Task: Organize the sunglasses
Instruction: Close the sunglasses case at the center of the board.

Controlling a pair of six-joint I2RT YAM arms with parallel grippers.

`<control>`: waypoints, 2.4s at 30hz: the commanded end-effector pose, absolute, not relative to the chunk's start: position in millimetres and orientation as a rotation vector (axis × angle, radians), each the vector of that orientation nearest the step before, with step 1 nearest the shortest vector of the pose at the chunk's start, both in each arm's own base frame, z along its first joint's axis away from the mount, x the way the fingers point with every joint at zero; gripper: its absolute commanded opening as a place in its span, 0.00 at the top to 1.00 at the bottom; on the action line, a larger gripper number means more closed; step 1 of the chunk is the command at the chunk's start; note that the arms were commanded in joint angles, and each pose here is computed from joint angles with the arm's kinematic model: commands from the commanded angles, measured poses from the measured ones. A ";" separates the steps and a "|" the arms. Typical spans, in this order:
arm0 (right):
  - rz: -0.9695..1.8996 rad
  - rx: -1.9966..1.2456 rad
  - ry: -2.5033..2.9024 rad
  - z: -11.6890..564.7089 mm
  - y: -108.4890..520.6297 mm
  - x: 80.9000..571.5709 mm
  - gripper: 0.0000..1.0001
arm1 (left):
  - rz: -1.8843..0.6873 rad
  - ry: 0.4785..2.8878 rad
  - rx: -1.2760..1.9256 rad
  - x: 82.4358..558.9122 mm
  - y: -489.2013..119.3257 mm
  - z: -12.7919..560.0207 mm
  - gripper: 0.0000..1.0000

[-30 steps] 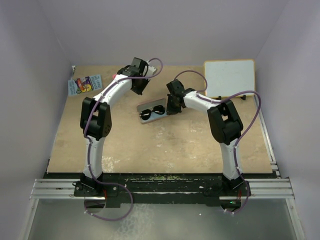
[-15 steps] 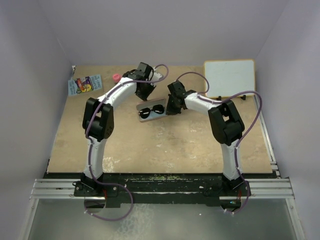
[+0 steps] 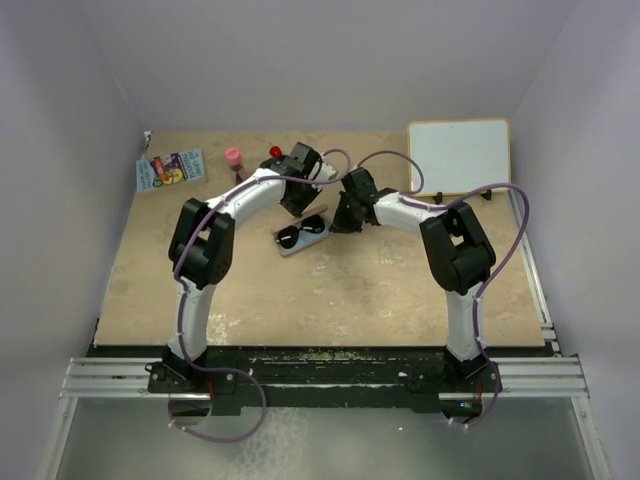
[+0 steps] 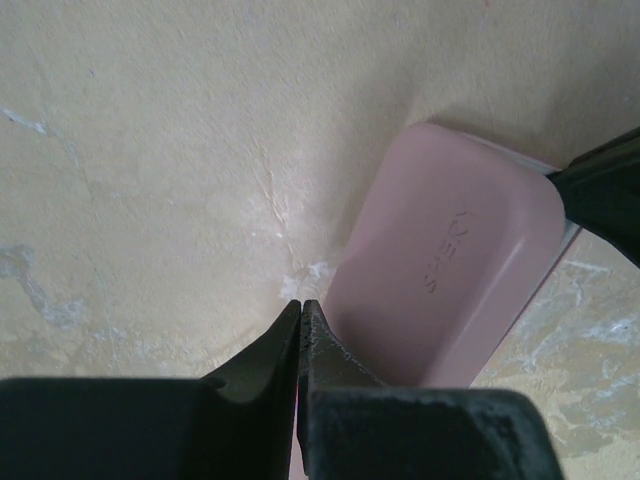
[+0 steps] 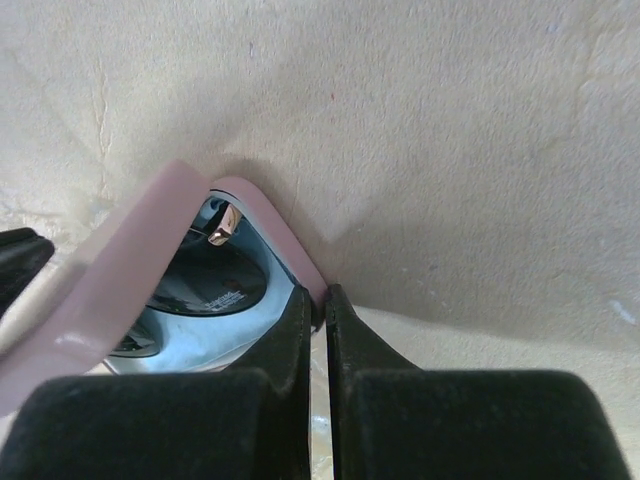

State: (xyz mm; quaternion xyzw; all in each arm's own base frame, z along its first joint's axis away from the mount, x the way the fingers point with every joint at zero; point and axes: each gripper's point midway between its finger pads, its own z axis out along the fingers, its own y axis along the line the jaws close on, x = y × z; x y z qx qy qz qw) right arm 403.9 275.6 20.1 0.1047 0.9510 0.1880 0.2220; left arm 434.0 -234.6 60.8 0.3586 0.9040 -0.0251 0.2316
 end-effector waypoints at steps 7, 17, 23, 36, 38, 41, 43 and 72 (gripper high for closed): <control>0.623 0.464 2.735 -13.2 280.9 363.7 1.00 | 0.013 2.502 1.098 383.4 -253.9 35.3 0.96; 0.809 0.476 2.716 -14.4 292.5 352.5 1.00 | 0.173 2.450 1.108 380.3 -249.8 33.5 0.96; 0.853 0.515 2.704 -12.7 294.0 347.8 1.00 | 0.347 2.365 1.172 369.4 -256.4 25.0 0.96; 0.954 0.509 2.674 -2.8 298.2 338.4 1.00 | 0.437 2.344 1.168 368.7 -256.4 15.5 0.96; 0.991 0.500 2.672 -1.2 300.9 335.9 1.00 | 0.439 2.347 1.167 368.3 -256.0 14.4 0.96; 1.129 0.442 2.640 3.7 311.3 329.5 0.96 | 0.458 2.359 1.167 366.5 -252.5 7.1 0.96; 1.252 0.382 2.632 8.4 319.8 321.1 0.92 | 0.486 2.352 1.156 368.3 -249.2 6.4 0.96; 1.272 0.364 2.661 -18.7 308.1 297.8 0.56 | -0.293 2.431 1.131 349.4 -278.5 83.9 0.93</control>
